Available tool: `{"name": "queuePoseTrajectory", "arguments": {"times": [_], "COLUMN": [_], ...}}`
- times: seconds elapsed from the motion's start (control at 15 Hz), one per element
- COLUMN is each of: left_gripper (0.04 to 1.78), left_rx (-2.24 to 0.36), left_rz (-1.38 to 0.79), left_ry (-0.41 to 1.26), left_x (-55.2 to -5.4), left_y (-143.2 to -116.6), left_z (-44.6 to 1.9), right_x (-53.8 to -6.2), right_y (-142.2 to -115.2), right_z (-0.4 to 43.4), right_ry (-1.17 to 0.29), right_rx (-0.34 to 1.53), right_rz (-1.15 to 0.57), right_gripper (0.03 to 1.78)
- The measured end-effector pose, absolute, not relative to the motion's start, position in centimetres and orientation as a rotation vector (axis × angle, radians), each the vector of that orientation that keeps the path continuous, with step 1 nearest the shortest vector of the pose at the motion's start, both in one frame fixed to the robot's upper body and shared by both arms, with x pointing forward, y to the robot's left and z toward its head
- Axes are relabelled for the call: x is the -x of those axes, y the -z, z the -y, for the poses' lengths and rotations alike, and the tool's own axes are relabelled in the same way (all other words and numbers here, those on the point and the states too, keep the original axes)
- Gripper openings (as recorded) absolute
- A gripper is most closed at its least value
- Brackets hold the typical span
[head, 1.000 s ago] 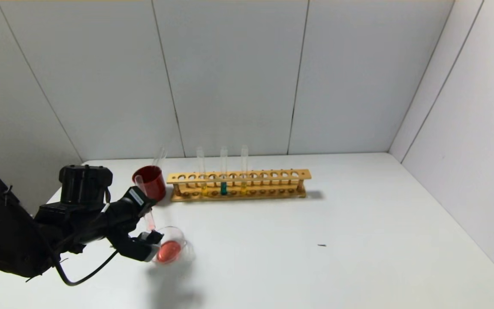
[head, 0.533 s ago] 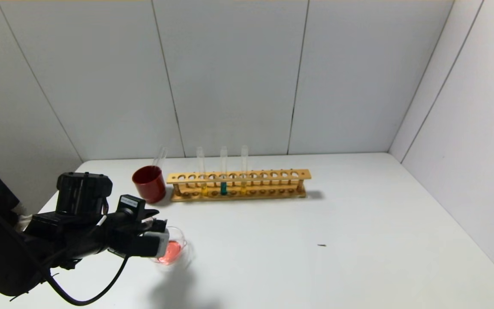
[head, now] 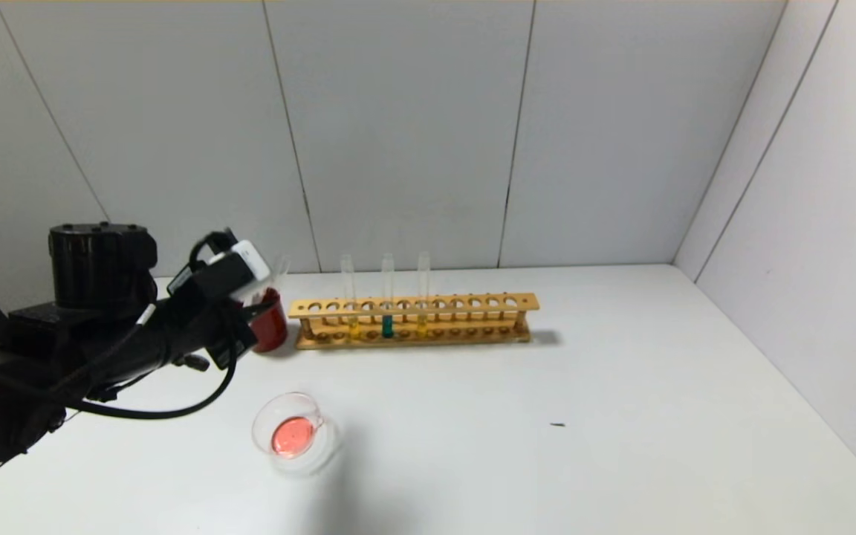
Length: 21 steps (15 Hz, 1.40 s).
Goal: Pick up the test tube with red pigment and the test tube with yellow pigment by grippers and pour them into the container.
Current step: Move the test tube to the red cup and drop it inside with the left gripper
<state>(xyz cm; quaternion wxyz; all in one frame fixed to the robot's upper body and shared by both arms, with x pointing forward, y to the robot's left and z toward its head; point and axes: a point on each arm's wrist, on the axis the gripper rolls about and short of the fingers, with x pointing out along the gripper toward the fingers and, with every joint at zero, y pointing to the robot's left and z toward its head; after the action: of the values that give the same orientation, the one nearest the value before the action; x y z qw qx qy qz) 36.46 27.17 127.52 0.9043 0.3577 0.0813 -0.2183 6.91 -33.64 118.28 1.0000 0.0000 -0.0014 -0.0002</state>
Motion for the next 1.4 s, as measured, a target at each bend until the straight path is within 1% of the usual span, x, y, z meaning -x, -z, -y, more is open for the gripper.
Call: {"name": "queuePoseTrajectory", "arguments": {"times": [0.13, 0.2, 0.33, 0.67, 0.93, 1.13, 1.4], "left_gripper": [0.33, 0.33, 0.33, 0.33, 0.33, 0.33, 0.33], "left_rx": [-0.513, -0.416, -0.287, -0.129, -0.126, -0.129, -0.121], "left_rz": [-0.171, -0.190, -0.220, -0.214, -0.200, -0.229, -0.267], "left_ry": [0.405, 0.385, 0.330, 0.248, 0.236, 0.222, 0.175], "left_x": [-37.1, -37.3, -37.7, -40.0, -42.7, -44.7, -47.2], "left_y": [-129.9, -130.5, -131.1, -131.8, -130.5, -128.6, -126.5], "left_z": [-27.2, -27.4, -28.6, -30.4, -30.5, -30.8, -32.5], "right_x": [-6.9, -6.9, -6.9, -6.9, -6.9, -6.9, -6.9], "right_y": [-118.3, -118.3, -118.3, -118.3, -118.3, -118.3, -118.3], "right_z": [33.6, 33.6, 33.6, 33.6, 33.6, 33.6, 33.6], "right_ry": [0.000, 0.000, 0.000, 0.000, 0.000, 0.001, 0.001], "right_rx": [0.000, 0.000, 0.000, 0.000, 0.000, 0.000, 0.000], "right_rz": [0.003, 0.003, 0.003, 0.003, 0.003, 0.003, 0.003], "right_gripper": [1.75, 1.75, 1.75, 1.75, 1.75, 1.75, 1.75]}}
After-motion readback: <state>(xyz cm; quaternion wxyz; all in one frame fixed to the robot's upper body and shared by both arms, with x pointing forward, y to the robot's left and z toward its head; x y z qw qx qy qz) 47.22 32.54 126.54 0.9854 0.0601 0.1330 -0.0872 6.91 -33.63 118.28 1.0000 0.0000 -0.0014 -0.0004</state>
